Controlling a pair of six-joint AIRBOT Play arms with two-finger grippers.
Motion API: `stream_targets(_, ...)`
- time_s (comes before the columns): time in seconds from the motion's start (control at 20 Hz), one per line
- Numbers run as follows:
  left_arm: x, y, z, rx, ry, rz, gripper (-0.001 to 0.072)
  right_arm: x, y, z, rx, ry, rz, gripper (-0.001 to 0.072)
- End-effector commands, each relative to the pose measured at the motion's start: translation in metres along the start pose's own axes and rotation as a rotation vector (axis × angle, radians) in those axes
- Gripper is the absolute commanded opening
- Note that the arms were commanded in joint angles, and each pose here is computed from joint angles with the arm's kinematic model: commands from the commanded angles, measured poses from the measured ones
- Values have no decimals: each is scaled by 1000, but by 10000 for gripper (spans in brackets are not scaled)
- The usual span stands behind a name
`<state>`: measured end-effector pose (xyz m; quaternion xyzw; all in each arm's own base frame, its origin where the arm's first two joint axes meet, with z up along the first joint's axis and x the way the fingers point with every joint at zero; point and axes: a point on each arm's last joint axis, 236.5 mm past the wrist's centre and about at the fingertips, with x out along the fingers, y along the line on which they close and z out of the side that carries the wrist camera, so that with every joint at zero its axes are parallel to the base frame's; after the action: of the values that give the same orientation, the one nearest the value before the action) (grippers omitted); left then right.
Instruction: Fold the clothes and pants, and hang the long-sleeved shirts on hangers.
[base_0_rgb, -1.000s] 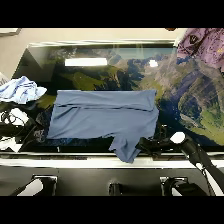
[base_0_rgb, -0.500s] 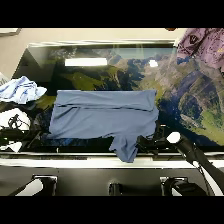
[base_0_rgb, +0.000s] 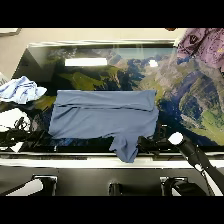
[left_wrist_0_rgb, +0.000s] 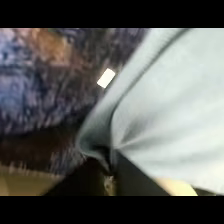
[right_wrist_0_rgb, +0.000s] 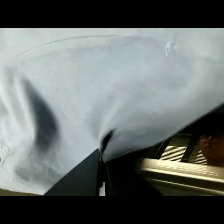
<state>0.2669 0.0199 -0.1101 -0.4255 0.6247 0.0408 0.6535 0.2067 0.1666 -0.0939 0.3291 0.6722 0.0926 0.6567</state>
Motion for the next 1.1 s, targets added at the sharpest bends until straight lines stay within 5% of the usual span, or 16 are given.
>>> stream_targets(0.0, 0, -9, 5, -4, -8, -41, 14, -7, 6, -3, 2, -6, 16, 27)
stream_targets(0.6, -116, -15, -31, 31, -142, 187, 12, -123, -7, -57, -61, -42, -224, 26)
stream_targets(1.05, -90, -69, 32, 215, -250, 170, 12, -133, 29, 50, -246, -158, -311, 27)
